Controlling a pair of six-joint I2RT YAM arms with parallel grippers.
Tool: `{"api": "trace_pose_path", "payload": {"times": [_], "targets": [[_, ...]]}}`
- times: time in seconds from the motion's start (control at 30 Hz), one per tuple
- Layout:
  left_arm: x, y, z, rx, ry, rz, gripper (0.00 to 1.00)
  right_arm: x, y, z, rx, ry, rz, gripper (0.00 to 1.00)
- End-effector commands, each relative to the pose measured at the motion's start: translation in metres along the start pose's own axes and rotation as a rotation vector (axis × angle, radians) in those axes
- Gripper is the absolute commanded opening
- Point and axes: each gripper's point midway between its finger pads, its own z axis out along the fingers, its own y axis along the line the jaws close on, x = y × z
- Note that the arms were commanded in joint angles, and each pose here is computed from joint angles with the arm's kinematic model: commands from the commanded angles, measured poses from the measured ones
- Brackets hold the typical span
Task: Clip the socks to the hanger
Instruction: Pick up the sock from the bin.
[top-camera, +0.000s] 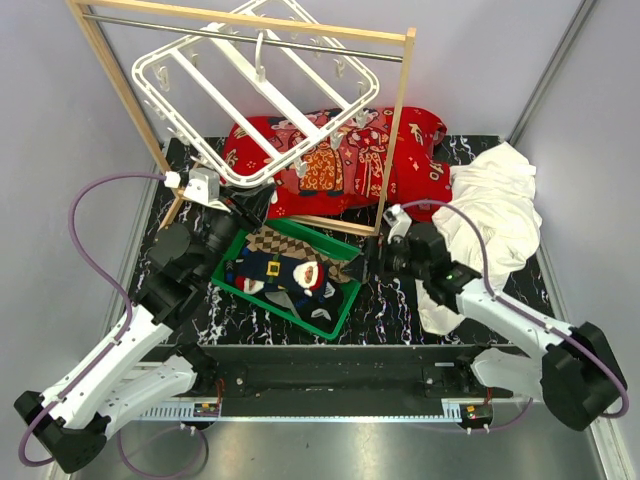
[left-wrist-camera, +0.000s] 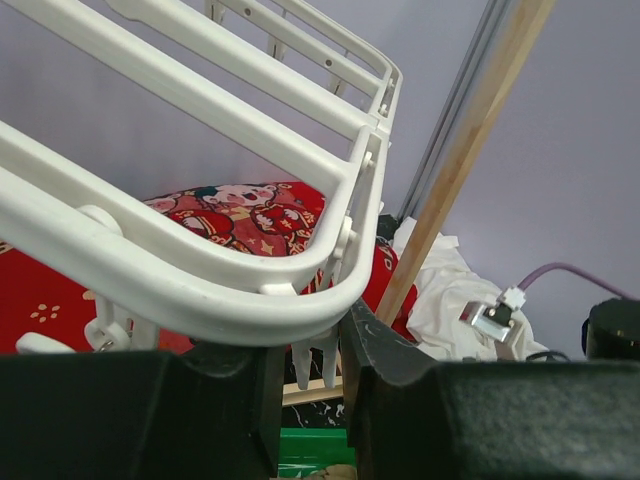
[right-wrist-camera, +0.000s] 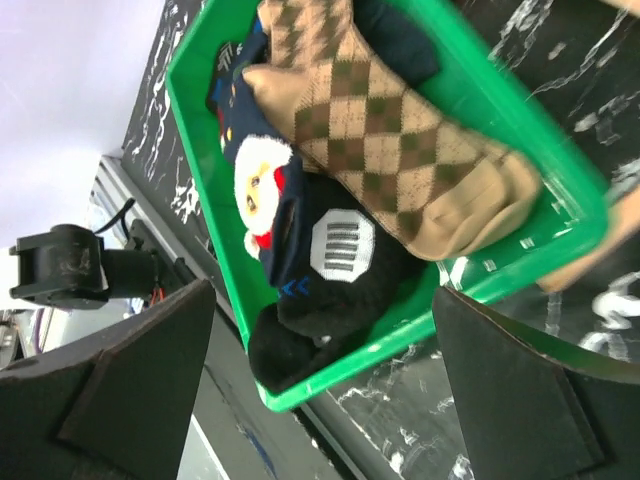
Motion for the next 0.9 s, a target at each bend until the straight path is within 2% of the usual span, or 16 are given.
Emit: {"api": "trace_pose_path", "payload": {"times": [0.0, 0.13, 0.27, 0.5, 0.67, 0.87], "targets": [[-0.006, 0.002, 0.001, -0.025, -0.014, -0.015, 0.00, -0.018, 0.018, 0.026, -0.035, -0.205, 0.056, 1.00], [-0.006, 0.002, 0.002, -0.028, -0.014, -0.026, 0.00, -0.006, 0.041, 0.044, -0.087, -0.239, 0.035, 0.99], [-0.009, 0.001, 0.002, -0.027, -0.018, -0.031, 0.00, 0.015, 0.058, 0.056, -0.116, -0.243, 0.054, 0.76], [-0.010, 0.001, 0.002, -0.025, -0.021, -0.036, 0.00, 0.042, 0.055, 0.072, -0.045, -0.255, 0.105, 0.54], [-0.011, 0.000, 0.001, -0.023, -0.019, -0.036, 0.00, 0.053, 0.040, 0.068, 0.047, -0.252, 0.138, 0.52], [-0.009, 0.001, 0.002, -0.026, -0.016, -0.039, 0.00, 0.057, 0.038, 0.059, 0.080, -0.237, 0.187, 0.51]]}}
